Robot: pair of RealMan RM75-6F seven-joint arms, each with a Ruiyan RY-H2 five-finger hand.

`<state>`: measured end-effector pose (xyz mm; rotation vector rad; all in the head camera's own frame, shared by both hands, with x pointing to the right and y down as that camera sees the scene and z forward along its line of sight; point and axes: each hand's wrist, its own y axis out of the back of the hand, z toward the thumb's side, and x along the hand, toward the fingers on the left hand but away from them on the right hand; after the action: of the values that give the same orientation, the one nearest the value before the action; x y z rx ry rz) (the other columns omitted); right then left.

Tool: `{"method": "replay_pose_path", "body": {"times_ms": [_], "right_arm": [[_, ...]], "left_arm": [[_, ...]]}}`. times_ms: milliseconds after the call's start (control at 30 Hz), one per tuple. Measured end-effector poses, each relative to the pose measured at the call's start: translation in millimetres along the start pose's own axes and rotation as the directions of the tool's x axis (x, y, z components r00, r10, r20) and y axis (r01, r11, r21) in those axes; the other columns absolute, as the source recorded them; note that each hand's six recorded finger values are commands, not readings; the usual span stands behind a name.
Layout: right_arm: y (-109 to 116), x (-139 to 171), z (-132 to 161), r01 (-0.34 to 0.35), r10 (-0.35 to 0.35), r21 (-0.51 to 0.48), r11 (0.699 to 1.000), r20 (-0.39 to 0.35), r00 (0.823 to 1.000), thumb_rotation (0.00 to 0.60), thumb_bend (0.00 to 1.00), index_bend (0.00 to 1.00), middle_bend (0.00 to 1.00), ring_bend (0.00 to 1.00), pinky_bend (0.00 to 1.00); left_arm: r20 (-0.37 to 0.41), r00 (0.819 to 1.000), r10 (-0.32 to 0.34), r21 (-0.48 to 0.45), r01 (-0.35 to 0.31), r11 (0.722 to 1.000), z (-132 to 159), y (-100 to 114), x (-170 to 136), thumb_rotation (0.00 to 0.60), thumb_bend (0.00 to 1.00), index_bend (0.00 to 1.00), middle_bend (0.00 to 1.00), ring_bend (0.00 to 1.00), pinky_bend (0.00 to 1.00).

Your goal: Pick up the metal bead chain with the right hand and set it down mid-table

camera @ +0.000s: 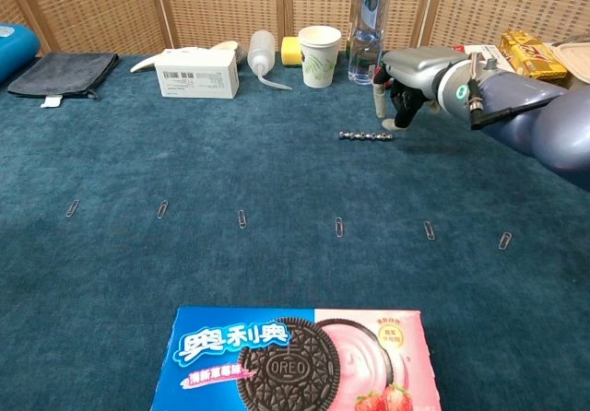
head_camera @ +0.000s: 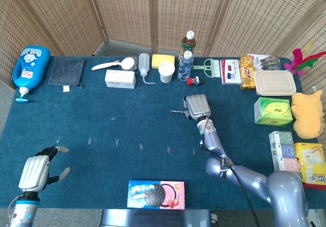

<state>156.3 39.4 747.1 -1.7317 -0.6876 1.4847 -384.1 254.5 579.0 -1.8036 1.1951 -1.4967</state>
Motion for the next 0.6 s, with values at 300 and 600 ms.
{"method": "replay_pose_path", "body": {"times_ms": [300, 600], "right_arm": [[-7.4, -0.5, 5.9, -0.019, 0.019, 0.089, 0.996, 0.009, 1.0, 0.6, 0.39, 0.48, 0.75, 0.9, 0.73], [-14.4, -2.0, 14.7, -0.037, 0.035, 0.13, 0.991, 0.015, 0.999, 0.6, 0.39, 0.48, 0.75, 0.9, 0.73]], "left_arm": [[0.004, 1.0, 0.001, -0.008, -0.001, 1.0, -1.7, -1.9, 1.9, 0.6, 0.39, 0.34, 0.36, 0.32, 0.39], [-0.001, 1.0, 0.007, -0.006, -0.007, 1.0, -4.9, -1.8, 2.2, 0.6, 0.39, 0.34, 0.36, 0.32, 0.39]]}}
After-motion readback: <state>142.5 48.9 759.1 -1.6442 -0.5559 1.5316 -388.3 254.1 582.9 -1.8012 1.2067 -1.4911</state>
